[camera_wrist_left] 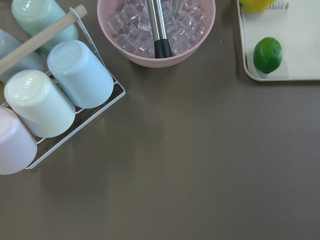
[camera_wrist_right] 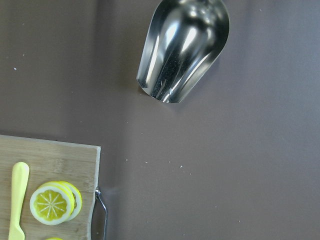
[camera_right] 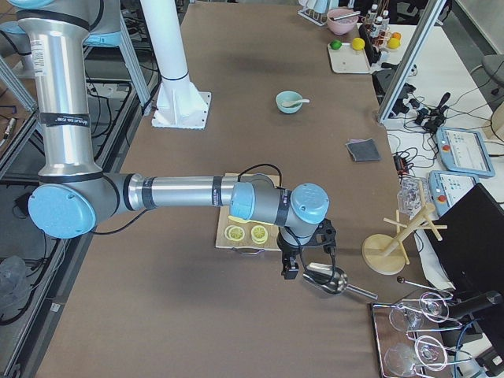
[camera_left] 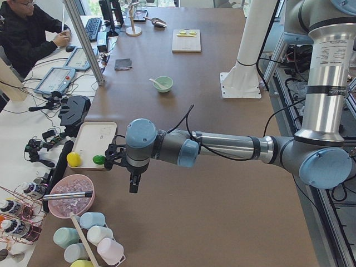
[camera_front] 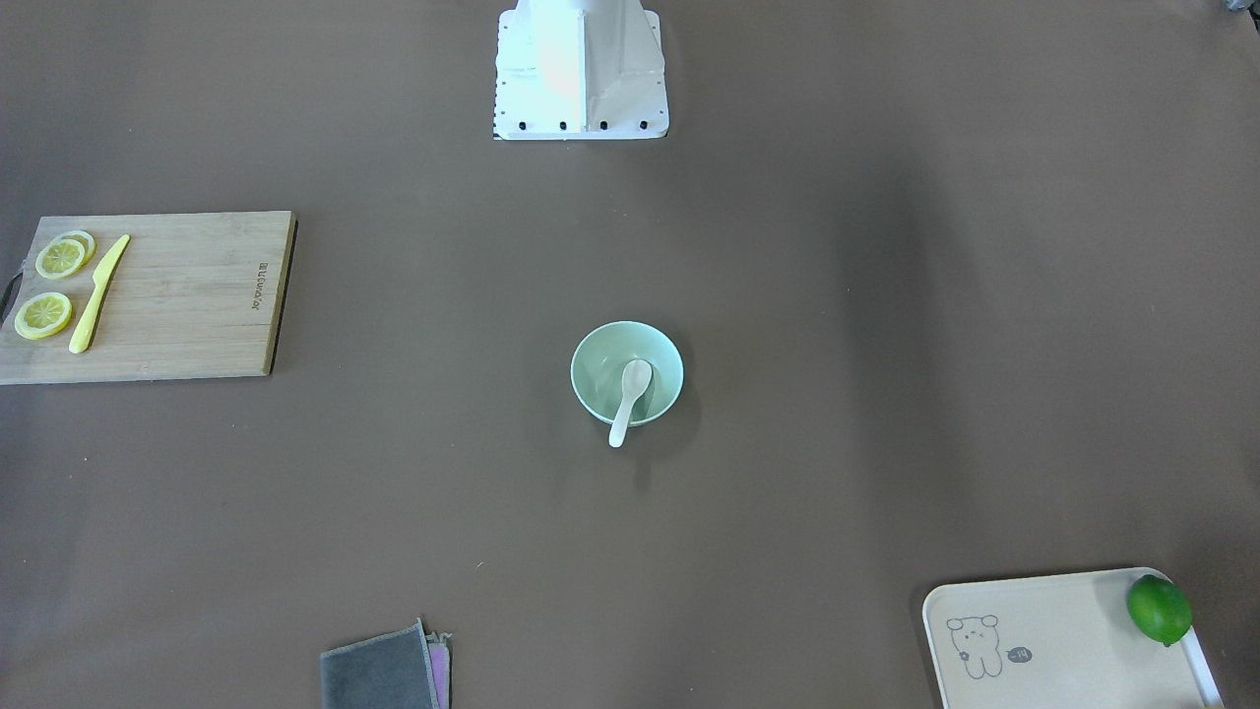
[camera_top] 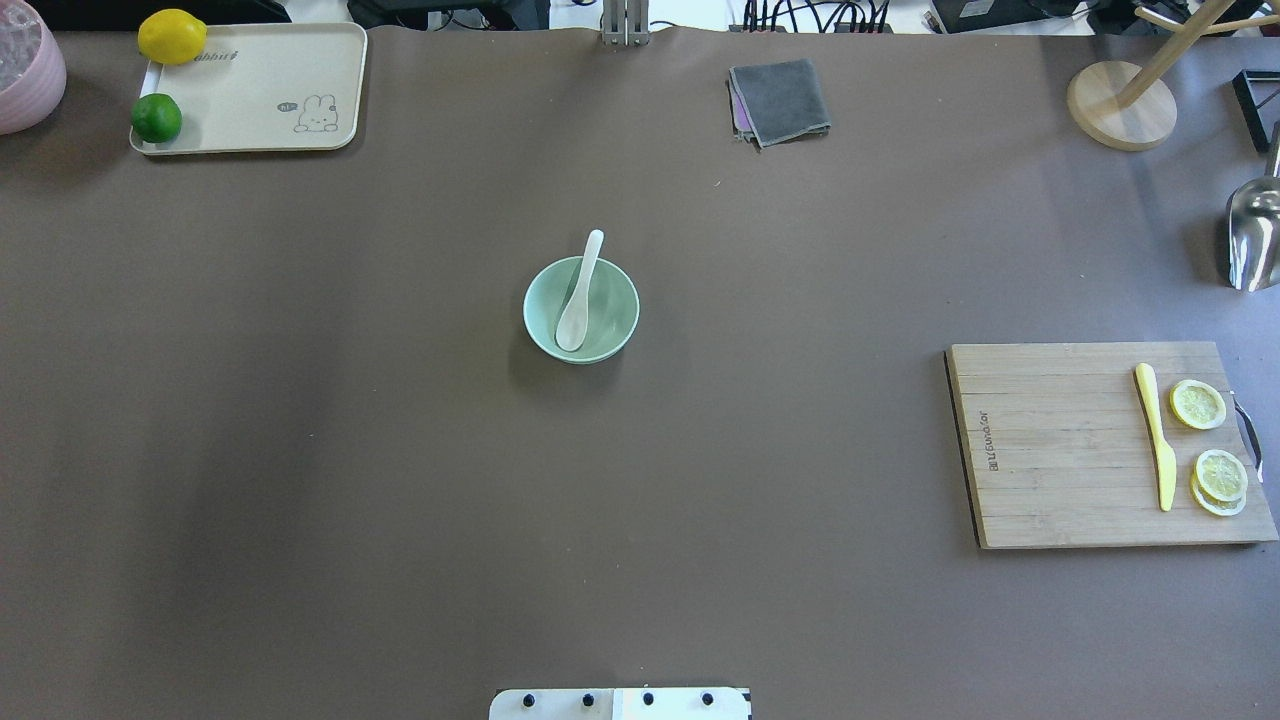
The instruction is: Place spoon in bowl
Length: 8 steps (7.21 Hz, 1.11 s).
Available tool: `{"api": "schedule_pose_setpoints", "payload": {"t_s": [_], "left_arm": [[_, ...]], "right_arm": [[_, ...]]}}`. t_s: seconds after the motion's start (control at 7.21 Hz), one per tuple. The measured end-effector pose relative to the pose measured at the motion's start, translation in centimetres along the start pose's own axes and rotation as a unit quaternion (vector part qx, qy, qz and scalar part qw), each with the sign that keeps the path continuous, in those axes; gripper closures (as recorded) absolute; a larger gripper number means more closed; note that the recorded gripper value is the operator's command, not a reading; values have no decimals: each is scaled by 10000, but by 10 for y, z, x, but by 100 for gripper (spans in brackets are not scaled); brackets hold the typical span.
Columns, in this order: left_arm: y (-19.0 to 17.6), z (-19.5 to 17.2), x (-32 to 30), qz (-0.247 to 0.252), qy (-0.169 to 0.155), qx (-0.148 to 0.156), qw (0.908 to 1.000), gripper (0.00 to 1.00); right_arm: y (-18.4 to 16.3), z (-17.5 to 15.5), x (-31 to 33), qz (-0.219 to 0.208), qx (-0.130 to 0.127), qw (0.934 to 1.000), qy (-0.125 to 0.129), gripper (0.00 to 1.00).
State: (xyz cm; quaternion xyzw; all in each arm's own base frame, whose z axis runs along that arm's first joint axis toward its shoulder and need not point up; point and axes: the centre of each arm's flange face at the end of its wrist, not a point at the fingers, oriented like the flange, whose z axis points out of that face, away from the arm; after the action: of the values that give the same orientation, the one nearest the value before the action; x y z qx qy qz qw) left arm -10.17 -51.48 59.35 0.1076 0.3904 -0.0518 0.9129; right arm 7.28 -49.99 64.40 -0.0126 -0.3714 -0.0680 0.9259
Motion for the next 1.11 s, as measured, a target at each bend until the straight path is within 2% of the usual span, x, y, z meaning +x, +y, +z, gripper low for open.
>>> {"api": "schedule_pose_setpoints", "payload": {"t_s": [1.11], "left_arm": [[-5, 5, 0, 45, -195, -21, 9998, 2]], "right_arm": [[-8, -5, -8, -88, 47, 9999, 12, 0]]}}
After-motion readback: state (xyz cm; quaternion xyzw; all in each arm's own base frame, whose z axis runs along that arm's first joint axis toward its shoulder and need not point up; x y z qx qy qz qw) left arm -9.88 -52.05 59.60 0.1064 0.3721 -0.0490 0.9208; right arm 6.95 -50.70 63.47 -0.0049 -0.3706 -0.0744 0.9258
